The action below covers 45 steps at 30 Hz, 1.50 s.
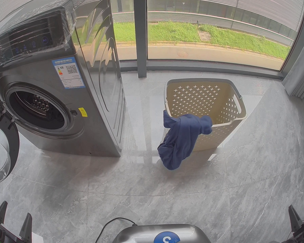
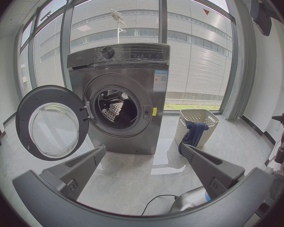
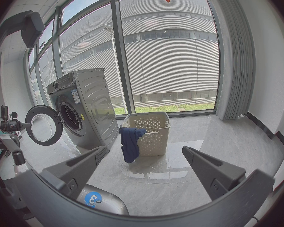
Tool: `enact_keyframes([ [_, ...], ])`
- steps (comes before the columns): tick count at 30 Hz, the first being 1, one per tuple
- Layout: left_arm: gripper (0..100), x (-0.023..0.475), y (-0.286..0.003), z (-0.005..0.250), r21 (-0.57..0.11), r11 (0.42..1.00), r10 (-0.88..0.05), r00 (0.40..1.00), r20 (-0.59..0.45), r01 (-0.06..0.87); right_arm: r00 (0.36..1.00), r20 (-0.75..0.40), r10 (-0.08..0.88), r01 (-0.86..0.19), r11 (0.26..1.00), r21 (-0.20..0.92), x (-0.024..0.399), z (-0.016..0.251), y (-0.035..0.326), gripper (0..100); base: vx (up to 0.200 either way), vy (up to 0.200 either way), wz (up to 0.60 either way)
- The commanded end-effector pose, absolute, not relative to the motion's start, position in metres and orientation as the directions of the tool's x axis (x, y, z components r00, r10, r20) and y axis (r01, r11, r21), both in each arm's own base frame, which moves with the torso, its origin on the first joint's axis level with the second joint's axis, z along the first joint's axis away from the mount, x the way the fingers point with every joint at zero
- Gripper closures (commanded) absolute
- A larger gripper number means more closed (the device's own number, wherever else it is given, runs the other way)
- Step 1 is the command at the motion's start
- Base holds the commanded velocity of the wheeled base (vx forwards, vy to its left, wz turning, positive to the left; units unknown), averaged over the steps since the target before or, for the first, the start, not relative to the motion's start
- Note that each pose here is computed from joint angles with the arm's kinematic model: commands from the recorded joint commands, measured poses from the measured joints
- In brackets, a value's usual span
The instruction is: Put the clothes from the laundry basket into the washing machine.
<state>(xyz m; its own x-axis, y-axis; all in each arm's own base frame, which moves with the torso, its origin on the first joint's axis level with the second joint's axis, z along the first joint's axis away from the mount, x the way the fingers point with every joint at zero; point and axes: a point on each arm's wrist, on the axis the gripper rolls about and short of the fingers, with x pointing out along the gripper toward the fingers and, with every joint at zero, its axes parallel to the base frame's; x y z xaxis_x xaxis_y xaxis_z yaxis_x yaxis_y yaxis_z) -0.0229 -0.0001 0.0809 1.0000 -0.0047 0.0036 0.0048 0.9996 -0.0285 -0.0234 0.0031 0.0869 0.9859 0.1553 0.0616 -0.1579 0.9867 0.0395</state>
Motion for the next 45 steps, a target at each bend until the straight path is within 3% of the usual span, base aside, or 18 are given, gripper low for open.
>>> enact_keyframes([
  [1,0,-0.023,0.000,0.076,-0.028,1.000,-0.005,1.000,-0.002,0.005,0.986,0.059,0.156,-0.158,0.987,0.040,-0.023,0.082,0.003,0,0.000,0.000,0.00],
  [6,0,-0.023,0.000,0.076,-0.023,1.000,-0.006,1.000,-0.002,0.006,0.986,0.059,0.156,-0.159,0.986,0.052,-0.023,0.082,0.003,0,0.000,0.000,0.00],
  [17,0,-0.023,0.000,0.076,-0.028,1.000,-0.006,1.000,-0.002,0.006,0.984,0.077,0.159,-0.164,0.985,0.060,-0.023,0.083,0.003,0,0.164,0.000,0.00],
  [19,0,-0.023,0.000,0.076,-0.023,1.000,-0.008,1.000,-0.002,0.008,0.963,0.221,0.157,-0.170,0.985,0.040,-0.035,0.117,0.003,0,0.000,0.000,0.00],
  [20,0,-0.023,0.000,0.076,-0.025,1.000,-0.008,1.000,-0.002,0.008,0.958,0.240,0.159,-0.173,0.984,0.041,-0.038,0.132,0.003,0,0.000,0.000,0.00],
  [26,0,-0.023,0.000,0.076,-0.028,1.000,-0.009,1.000,-0.002,0.009,0.983,0.017,0.183,-0.184,0.980,0.081,0.000,0.167,0.004,0,0.000,0.000,0.00],
  [29,0,-0.023,0.000,0.076,-0.026,1.000,-0.009,1.000,-0.002,0.009,0.957,-0.156,0.244,-0.229,0.967,0.110,0.036,0.169,0.006,0,0.000,0.000,0.00],
  [32,0,-0.023,0.000,0.076,-0.028,1.000,-0.009,1.000,-0.002,0.009,0.910,-0.242,0.336,-0.308,0.940,0.147,0.070,0.168,0.013,0,0.000,0.000,0.00],
  [38,0,-0.023,0.000,0.076,-0.028,1.000,-0.009,1.000,-0.002,0.009,0.821,-0.345,0.454,-0.370,0.884,0.284,0.125,0.157,0.040,0,0.000,0.000,0.00],
  [45,0,-0.023,0.000,0.076,-0.028,1.000,-0.009,1.000,-0.002,0.009,0.831,-0.348,0.434,-0.357,0.896,0.266,0.169,0.141,0.062,0,0.000,0.000,0.00],
])
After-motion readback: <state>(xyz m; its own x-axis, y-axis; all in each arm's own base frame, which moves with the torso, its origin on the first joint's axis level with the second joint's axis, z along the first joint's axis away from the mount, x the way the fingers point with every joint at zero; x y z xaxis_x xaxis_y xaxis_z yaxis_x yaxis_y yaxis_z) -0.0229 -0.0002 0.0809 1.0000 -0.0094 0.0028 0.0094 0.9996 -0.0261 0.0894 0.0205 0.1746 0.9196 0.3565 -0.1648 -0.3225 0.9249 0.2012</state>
